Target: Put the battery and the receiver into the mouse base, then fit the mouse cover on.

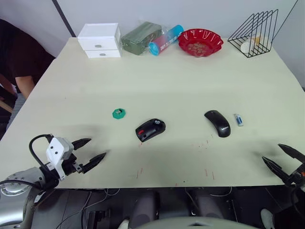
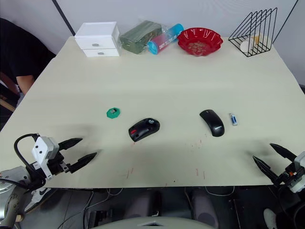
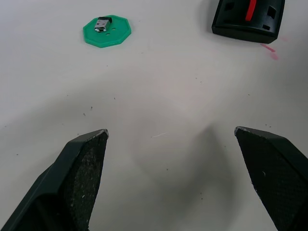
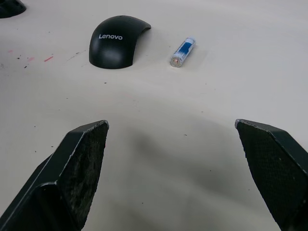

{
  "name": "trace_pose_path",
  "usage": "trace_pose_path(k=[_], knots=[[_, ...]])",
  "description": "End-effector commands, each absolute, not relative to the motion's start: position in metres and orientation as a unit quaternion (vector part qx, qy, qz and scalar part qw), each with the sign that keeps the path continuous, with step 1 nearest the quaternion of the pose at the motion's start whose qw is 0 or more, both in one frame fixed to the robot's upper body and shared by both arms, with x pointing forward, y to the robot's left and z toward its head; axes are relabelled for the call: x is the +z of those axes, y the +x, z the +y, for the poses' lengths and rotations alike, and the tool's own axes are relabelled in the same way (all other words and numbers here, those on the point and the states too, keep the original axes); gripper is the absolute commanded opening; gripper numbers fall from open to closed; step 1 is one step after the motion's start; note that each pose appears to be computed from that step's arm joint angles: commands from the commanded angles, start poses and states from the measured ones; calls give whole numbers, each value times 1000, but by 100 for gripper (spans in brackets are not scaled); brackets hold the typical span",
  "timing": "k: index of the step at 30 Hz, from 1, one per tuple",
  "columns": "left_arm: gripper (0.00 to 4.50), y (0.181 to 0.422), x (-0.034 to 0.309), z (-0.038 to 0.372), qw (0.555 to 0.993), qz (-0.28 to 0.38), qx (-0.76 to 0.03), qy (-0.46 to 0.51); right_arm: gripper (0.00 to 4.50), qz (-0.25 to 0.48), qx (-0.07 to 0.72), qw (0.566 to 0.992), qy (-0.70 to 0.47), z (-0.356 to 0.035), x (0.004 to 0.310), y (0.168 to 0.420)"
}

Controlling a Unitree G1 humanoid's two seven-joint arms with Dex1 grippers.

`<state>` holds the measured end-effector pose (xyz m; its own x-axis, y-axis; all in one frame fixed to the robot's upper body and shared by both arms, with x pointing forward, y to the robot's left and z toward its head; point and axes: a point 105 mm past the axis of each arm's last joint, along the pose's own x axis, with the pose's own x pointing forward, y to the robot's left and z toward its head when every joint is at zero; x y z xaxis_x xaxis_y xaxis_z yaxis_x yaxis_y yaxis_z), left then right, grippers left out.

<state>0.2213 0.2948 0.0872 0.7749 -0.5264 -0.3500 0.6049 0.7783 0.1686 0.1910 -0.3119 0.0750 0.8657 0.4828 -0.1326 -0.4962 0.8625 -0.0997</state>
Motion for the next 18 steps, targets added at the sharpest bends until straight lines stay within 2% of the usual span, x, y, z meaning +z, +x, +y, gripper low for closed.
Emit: trace_pose_path(k=[1,18], knots=[[450,223,99,302,935,126,-293,153,444,38,257,963,-73,-309,86,193],[450,224,99,298,935,117,-292,163,444,41,270,958,-86,-300,93,201]])
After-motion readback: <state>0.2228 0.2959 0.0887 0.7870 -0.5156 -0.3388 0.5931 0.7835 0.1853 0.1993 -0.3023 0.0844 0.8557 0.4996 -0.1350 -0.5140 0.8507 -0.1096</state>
